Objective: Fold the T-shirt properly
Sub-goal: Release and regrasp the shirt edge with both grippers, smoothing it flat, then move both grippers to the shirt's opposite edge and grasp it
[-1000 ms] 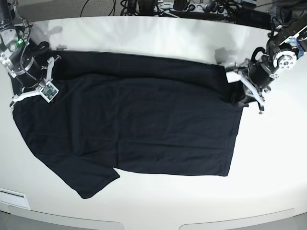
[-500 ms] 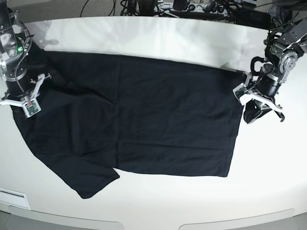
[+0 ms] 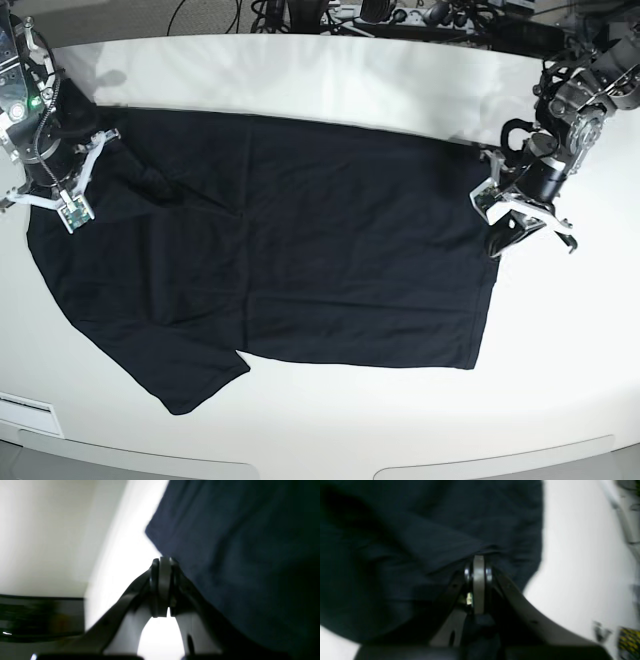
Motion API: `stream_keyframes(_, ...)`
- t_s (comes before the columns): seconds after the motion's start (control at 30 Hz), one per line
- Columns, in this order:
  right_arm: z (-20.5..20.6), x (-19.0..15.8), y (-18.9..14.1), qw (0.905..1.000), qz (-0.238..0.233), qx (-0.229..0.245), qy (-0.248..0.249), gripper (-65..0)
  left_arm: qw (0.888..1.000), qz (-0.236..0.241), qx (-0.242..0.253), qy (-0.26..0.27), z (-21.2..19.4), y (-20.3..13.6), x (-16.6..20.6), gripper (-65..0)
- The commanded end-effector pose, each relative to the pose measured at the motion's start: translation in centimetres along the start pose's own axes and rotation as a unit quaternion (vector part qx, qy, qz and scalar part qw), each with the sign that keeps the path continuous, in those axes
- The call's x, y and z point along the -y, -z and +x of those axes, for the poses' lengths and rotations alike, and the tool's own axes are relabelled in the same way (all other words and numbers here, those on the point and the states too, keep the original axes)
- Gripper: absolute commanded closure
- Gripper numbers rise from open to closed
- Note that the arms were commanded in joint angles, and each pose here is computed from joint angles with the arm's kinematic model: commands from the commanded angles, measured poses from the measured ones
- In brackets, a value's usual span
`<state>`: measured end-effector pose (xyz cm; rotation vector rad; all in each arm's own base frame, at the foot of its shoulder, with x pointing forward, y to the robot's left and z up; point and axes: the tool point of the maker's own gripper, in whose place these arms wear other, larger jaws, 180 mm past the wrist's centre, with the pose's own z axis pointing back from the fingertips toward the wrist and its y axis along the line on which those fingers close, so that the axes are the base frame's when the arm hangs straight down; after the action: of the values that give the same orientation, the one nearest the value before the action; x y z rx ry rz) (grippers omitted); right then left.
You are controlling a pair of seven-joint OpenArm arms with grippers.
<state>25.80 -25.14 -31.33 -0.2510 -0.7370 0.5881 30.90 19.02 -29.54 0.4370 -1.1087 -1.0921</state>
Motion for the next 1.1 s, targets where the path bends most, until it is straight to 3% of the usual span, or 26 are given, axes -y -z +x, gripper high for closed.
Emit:
stream_keyframes(0.0,1.1,0.6,-0.3,0.9998,-0.004,0.018,-0.004,0.0,1.0,0.018,0.016,0.001,0.9,0.3,-1.7,0.0)
stream_keyframes(0.17,-1.0,-2.1,0.6,0.9978,0.062,-0.019,0.012,0.0,0.997,-0.054,0.016,-0.058,2.3,2.3,0.5,0.0)
stream_keyframes(0.27,-3.5,-2.3,1.4,0.9948,0.078,-0.055,0.034,0.0,0.989,-0.109,-0.018,-0.098,1.3,3.5,2.4,0.0)
stream_keyframes(0.37,-6.6,-3.1,2.2,0.9872,0.112,-0.1,0.053,0.0,0.971,-0.185,-0.085,-0.128,-1.3,4.1,6.0,0.0)
stream_keyframes(0.53,-9.3,-3.6,2.2,0.9786,0.133,-0.147,0.055,0.0,0.927,-0.301,-0.172,-0.143,-3.9,2.2,11.4,0.0)
stream_keyframes(0.77,-12.8,-5.0,0.7,0.9652,0.146,-0.21,0.052,0.0,0.906,-0.347,-0.213,-0.113,-5.9,-2.8,13.7,0.0)
stream_keyframes(1.07,-13.1,-8.7,-2.8,0.9603,0.178,-0.213,0.026,0.0,0.886,-0.402,-0.222,-0.069,-6.7,-9.3,15.4,0.0)
